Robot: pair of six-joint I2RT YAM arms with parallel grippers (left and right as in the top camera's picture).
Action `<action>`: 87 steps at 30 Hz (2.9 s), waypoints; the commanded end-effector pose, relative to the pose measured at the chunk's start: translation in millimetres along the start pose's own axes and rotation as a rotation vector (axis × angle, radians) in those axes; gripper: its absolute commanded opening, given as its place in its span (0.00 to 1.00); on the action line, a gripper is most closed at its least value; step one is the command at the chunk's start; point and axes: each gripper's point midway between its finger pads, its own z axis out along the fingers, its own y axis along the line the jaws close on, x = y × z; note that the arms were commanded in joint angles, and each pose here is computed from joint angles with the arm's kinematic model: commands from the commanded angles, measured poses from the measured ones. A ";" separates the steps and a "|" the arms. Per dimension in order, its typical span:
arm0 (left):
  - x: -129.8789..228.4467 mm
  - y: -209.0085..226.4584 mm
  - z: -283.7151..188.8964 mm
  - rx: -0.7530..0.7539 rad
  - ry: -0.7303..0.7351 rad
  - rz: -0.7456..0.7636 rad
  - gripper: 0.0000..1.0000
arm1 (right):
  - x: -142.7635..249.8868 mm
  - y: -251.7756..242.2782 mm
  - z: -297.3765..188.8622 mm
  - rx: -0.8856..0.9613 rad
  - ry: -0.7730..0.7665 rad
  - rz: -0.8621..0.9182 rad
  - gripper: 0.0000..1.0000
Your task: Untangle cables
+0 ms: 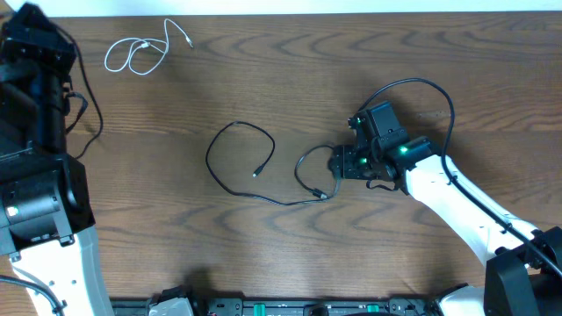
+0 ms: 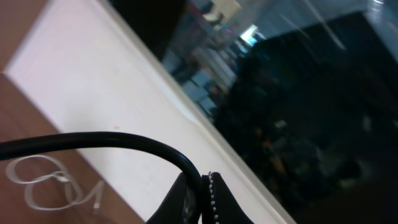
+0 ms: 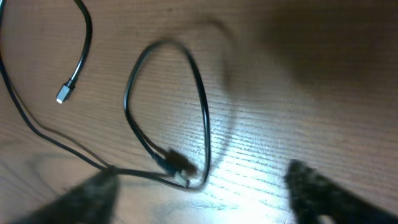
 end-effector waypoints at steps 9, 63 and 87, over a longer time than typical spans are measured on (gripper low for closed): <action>18.9 4.0 24.6 0.033 0.087 0.215 0.07 | 0.4 -2.2 1.7 0.011 0.004 0.029 0.99; 31.6 433.6 84.0 -0.988 0.446 0.598 0.28 | -3.8 -44.1 -3.3 0.244 -0.050 0.034 0.99; 76.8 399.7 105.9 -0.704 0.585 0.517 0.71 | 0.2 -37.5 -1.7 0.204 -0.027 0.035 0.99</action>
